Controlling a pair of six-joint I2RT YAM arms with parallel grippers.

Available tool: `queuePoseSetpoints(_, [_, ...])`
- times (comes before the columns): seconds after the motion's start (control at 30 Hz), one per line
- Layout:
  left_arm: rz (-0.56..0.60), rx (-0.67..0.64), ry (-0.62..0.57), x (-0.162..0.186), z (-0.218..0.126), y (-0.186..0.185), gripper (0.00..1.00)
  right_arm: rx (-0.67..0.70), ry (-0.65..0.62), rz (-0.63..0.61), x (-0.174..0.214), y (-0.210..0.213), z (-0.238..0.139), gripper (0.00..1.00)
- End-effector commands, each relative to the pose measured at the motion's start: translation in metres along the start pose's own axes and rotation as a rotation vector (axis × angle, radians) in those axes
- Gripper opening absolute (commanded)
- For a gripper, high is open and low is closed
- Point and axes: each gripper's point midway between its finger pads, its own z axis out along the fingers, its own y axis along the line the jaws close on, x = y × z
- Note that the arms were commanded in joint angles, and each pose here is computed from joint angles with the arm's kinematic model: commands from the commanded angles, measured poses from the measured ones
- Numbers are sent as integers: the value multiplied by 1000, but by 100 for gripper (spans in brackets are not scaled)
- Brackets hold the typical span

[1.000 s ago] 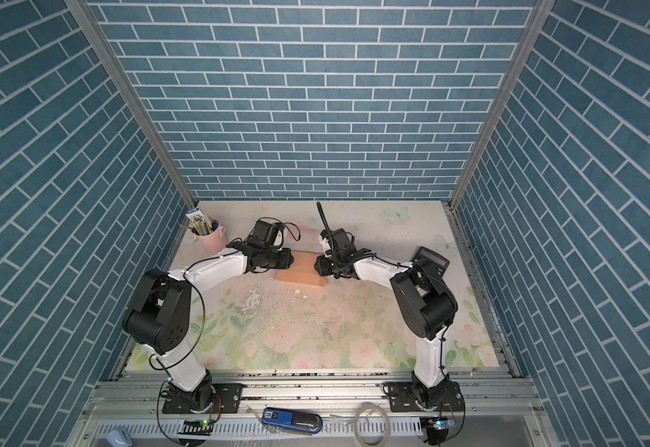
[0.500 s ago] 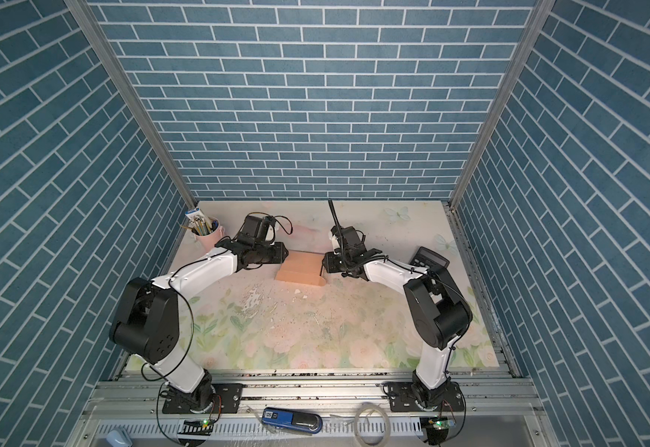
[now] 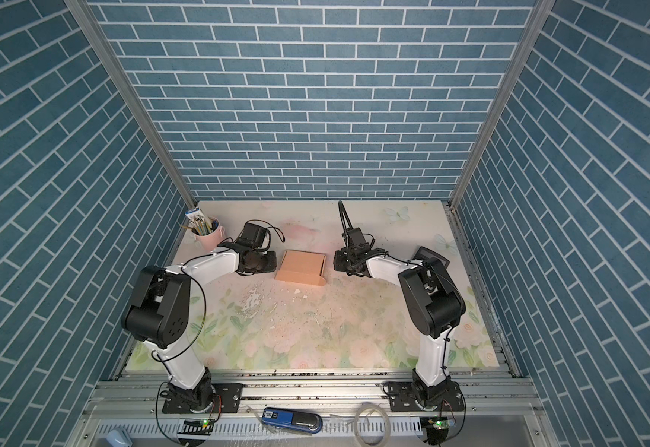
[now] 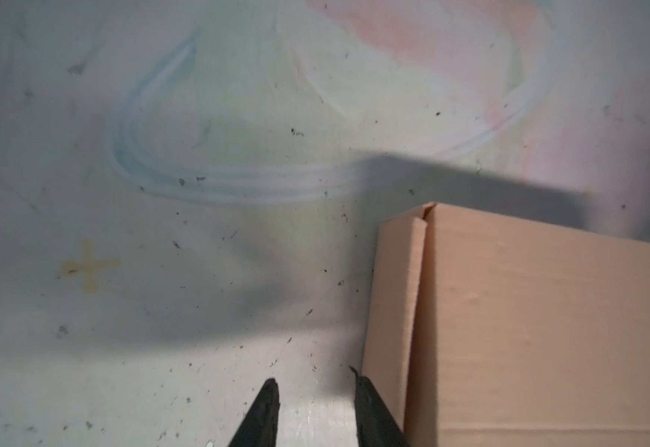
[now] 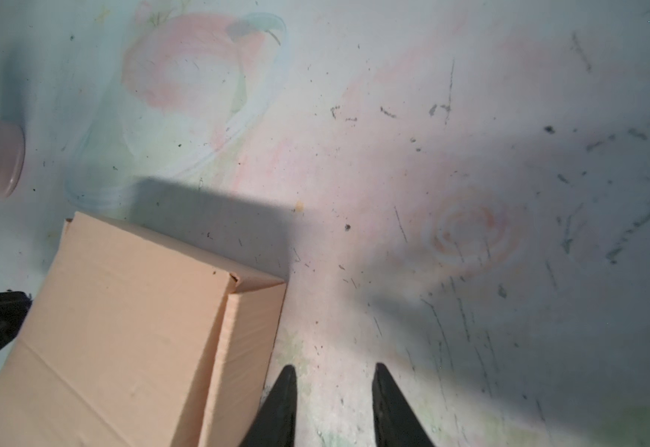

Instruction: Fold the paper box

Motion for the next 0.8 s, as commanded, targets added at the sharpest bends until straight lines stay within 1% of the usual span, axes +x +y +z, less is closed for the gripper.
queuePoseSetpoints(0.0, [9, -1, 26, -1, 7, -1, 36, 7, 0, 29, -5, 2, 7, 34])
queuePoseSetpoints(0.3, [62, 47, 34, -7, 17, -31, 36, -18, 26, 43, -2, 12, 22, 32])
queuePoseSetpoints(0.5, [84, 69, 38, -8, 23, -53, 36, -3, 20, 27, -11, 12, 23, 32])
queuePoseSetpoints(0.63, [92, 86, 41, -10, 30, -69, 36, 17, 22, 27, -18, 4, 25, 32])
queuePoseSetpoints(0.77, [102, 95, 44, -14, 36, -82, 36, 48, 12, 42, -28, -14, 22, 32])
